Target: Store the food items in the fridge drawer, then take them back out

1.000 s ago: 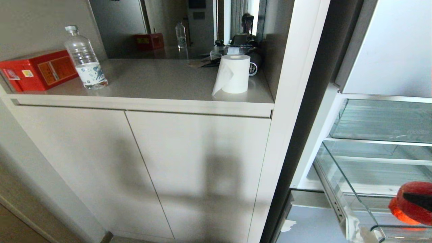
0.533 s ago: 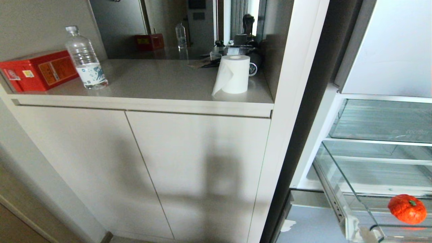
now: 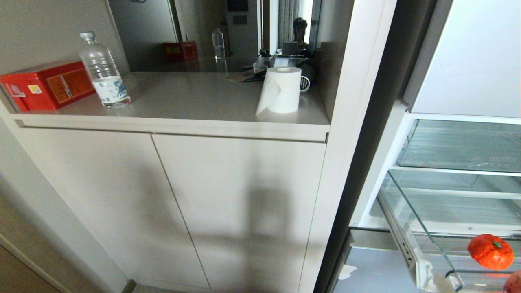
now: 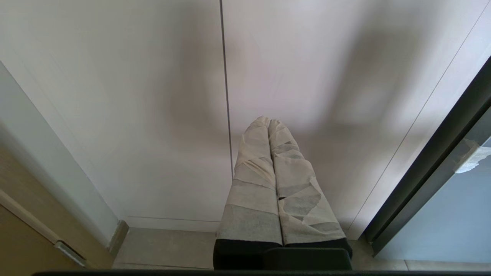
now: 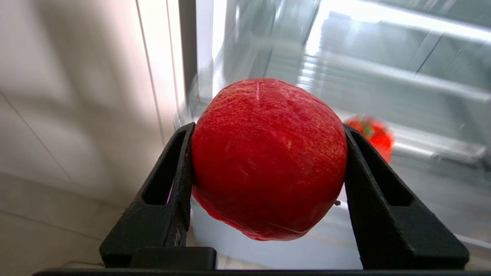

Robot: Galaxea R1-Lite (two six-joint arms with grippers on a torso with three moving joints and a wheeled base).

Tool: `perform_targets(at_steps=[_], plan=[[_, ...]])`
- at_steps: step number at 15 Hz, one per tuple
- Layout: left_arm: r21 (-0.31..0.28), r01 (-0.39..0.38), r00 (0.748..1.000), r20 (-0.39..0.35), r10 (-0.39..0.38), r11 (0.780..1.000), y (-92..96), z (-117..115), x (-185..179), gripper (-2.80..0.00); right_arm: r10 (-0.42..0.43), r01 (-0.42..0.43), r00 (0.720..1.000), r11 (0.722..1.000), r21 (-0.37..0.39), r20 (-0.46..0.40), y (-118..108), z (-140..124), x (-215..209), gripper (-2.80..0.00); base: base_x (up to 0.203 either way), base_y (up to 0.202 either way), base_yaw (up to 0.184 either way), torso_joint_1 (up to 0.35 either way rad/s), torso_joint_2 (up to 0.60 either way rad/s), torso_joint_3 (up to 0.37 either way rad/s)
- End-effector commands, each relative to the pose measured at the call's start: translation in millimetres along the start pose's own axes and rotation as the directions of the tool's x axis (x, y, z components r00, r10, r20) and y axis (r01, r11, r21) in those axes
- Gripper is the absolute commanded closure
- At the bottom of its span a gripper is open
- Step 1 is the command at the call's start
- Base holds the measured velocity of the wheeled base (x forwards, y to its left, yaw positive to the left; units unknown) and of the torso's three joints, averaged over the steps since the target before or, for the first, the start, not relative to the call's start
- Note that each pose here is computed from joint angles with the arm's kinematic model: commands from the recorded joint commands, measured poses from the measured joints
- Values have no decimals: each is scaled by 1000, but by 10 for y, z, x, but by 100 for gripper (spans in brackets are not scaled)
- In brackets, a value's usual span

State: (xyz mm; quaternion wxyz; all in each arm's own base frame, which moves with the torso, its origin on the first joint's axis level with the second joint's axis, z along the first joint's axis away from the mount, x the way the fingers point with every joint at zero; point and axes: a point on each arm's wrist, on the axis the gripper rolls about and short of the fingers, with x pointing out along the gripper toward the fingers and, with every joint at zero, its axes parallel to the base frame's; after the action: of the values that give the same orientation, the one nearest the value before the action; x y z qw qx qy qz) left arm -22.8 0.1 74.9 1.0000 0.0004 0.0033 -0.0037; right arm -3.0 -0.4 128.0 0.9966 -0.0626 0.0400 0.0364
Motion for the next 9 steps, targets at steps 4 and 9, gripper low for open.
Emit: perform_targets(at_steps=[4, 9], plan=[[-1, 0, 1000, 0, 0, 1000, 0, 0, 0, 0, 8, -7, 998, 1000, 23, -56, 37, -351, 73, 0, 0, 0, 0, 0, 0, 0], [-1, 0, 1000, 0, 0, 1000, 0, 0, 0, 0, -14, 17, 997, 999, -46, 75, 89, -509, -135, 0, 0, 0, 0, 0, 0, 0]])
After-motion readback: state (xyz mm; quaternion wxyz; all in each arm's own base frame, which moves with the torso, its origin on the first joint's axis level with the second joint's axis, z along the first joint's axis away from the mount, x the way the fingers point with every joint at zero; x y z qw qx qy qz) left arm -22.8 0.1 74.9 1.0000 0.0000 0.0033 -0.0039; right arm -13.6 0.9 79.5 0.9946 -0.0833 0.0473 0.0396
